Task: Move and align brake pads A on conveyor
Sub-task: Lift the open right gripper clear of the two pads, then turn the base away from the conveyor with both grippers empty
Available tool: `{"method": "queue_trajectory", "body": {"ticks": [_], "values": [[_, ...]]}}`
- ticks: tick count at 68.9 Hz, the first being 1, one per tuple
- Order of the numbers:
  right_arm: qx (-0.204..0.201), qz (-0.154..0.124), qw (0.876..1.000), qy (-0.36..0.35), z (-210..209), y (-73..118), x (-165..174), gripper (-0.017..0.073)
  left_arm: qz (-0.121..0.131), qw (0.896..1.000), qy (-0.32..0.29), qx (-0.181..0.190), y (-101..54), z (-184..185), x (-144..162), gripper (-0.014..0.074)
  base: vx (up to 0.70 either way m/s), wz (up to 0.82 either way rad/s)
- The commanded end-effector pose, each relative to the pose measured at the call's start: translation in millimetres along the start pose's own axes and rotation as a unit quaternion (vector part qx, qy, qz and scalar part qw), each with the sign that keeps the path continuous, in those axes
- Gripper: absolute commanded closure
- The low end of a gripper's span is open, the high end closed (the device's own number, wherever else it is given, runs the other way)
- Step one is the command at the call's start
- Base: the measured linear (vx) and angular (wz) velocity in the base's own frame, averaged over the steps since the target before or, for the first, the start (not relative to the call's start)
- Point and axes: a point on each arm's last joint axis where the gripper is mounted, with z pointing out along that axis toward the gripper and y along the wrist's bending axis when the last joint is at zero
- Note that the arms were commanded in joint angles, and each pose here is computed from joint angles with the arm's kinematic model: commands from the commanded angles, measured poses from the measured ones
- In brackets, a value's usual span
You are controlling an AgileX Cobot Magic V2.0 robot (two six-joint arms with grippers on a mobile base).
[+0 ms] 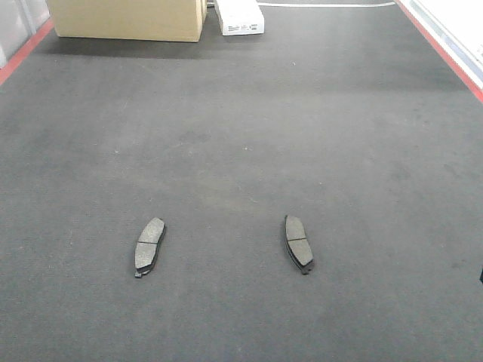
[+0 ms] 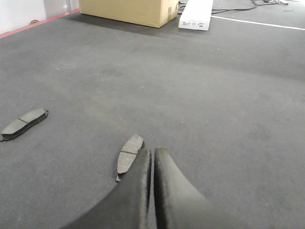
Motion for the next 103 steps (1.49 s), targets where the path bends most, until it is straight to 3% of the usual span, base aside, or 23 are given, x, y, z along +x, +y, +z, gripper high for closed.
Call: {"method": "queue_trajectory", "body": {"ticks": [1, 103], "values": [[0.007, -0.009, 0.999, -0.046, -2.6, -1.4, -14.3, 0.0563, 0.003, 0.999, -0.036, 0.017, -3.9, -3.5, -11.7, 0.0600, -0.03, -0.03], [0.007, -0.009, 0.999, -0.045, -2.6, -1.4, -14.2, 0.0563, 0.002, 0.999, -0.037, 0.016, -3.7, -3.5, -11.7, 0.0600, -0.22, -0.19]]}}
